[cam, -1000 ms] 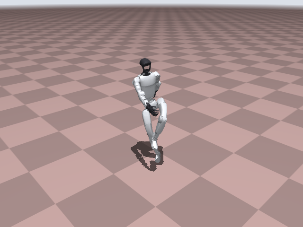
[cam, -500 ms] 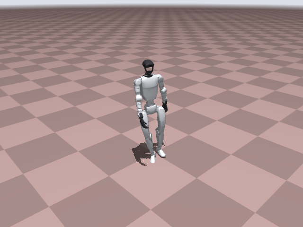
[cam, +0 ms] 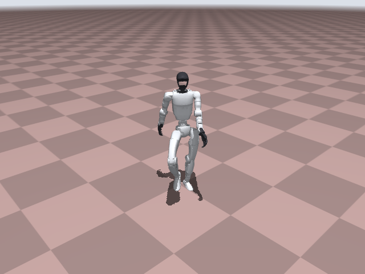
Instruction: Upper body actions
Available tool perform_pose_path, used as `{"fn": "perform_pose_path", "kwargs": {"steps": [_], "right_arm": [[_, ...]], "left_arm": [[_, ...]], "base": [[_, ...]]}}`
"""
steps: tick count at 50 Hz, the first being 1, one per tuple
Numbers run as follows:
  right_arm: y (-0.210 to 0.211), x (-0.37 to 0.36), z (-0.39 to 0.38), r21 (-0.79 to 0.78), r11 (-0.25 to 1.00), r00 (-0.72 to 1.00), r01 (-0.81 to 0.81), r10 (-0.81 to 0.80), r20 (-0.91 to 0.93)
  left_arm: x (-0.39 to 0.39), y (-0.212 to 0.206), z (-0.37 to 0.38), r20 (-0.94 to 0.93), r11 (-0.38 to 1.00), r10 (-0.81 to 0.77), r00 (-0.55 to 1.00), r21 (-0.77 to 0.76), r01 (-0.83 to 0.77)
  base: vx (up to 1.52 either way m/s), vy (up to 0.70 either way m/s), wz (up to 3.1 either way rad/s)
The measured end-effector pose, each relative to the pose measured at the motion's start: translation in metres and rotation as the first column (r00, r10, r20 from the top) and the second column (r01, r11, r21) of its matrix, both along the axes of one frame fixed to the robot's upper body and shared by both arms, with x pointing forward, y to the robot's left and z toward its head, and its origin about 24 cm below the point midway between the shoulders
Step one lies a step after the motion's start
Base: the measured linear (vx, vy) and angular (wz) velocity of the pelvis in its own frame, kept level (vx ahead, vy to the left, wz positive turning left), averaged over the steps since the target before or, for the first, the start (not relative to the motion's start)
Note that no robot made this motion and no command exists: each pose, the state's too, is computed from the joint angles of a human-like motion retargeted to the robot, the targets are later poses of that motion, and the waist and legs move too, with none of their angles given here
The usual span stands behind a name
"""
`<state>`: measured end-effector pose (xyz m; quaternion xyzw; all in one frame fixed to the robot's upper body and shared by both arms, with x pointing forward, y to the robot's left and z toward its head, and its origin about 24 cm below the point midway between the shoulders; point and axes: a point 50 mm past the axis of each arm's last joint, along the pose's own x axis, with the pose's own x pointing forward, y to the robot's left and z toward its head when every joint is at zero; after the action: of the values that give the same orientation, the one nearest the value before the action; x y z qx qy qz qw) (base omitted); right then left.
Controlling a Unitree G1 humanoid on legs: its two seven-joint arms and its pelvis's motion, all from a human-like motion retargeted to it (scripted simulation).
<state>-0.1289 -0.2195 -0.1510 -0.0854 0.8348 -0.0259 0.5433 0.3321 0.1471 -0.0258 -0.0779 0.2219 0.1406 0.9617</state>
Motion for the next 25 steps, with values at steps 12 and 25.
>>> {"fn": "perform_pose_path", "kwargs": {"steps": [12,25], "right_arm": [[0.011,-0.053,0.021,-0.206,0.869,0.88,0.451,-0.471,-0.06],[-0.006,0.082,-0.02,-0.001,0.972,0.932,0.233,-0.223,0.287]], "left_arm": [[0.045,-0.024,0.072,0.253,0.999,-0.008,0.967,-0.032,0.017],[-0.053,-0.017,-0.055,-0.196,0.991,-0.032,0.98,-0.137,0.005]], "base": [[-0.01,-0.13,0.2],[-0.07,-0.18,-0.95]]}}
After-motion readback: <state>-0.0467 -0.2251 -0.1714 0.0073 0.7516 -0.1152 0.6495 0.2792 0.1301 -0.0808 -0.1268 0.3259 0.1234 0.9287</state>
